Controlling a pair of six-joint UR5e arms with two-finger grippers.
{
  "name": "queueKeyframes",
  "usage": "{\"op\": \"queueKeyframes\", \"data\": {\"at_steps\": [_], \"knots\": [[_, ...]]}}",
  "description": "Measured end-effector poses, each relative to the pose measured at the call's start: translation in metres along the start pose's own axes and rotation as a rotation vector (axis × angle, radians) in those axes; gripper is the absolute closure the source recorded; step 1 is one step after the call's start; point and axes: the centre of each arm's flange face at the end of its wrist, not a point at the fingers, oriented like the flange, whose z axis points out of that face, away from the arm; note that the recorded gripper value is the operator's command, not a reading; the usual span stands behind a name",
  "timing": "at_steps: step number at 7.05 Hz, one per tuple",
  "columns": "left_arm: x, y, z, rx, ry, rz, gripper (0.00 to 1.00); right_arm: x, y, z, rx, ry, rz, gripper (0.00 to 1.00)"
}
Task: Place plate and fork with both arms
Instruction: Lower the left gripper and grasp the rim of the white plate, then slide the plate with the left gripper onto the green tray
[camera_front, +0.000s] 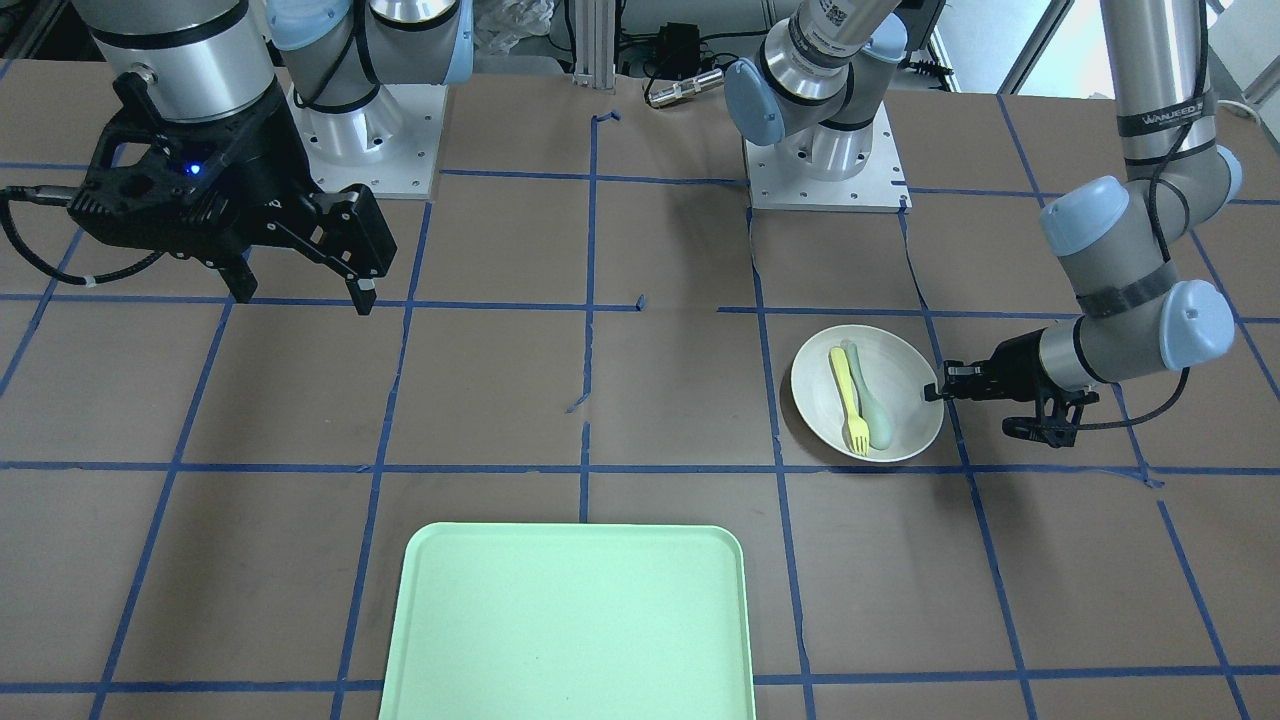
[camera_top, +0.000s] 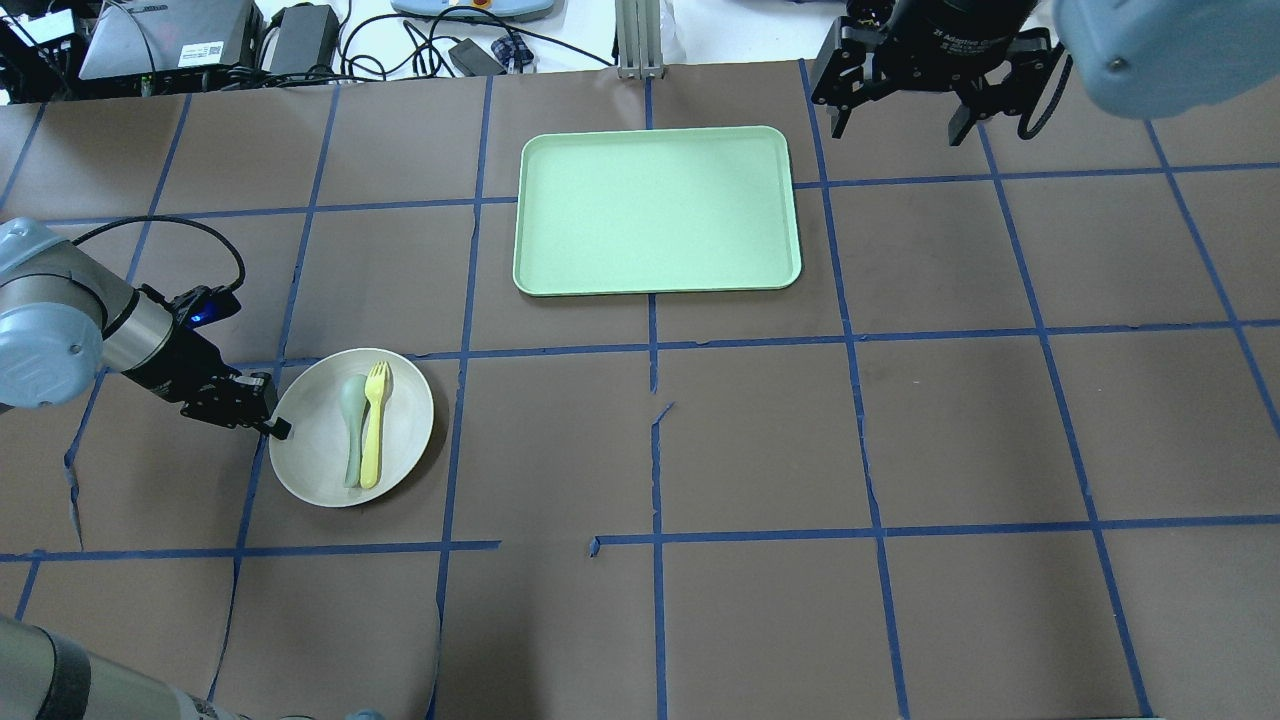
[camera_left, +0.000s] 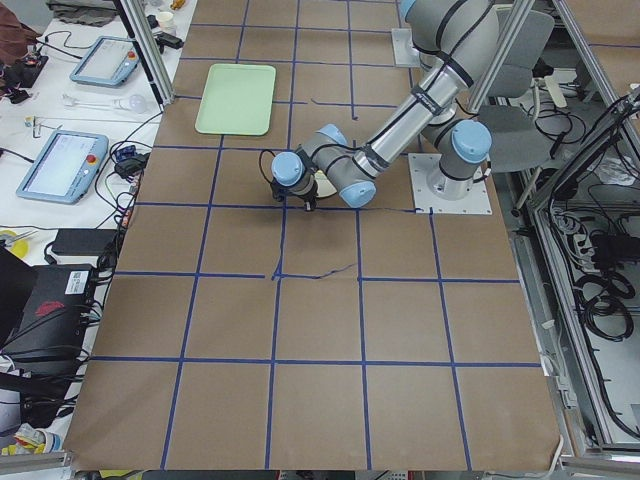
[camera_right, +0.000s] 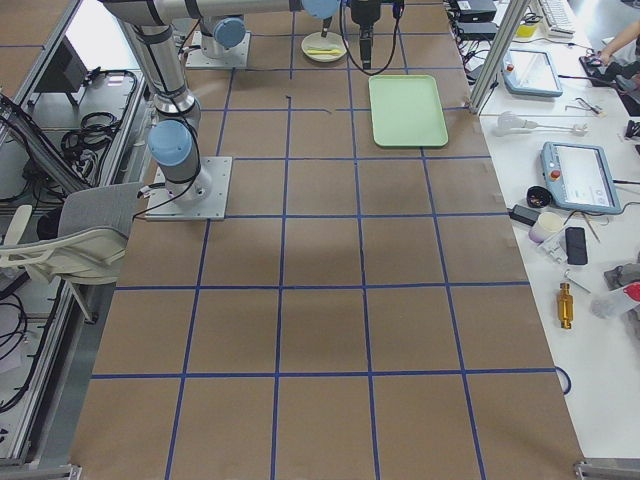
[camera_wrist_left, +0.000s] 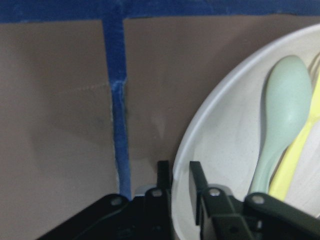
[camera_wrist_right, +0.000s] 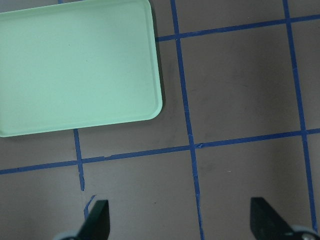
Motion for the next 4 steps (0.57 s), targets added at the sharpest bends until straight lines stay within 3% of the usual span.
{"op": "queueKeyframes", "data": {"at_steps": [2, 4], "knots": [[0.002, -0.003, -0.011, 0.003, -0.001, -0.008, 1.0, 0.0, 0.0, 0.0, 0.001, 0.0, 0.0, 0.0], [0.005, -0.015, -0.045, -0.008, 0.009, -0.007, 1.0, 0.0, 0.0, 0.0, 0.0, 0.0, 0.0, 0.0]]}}
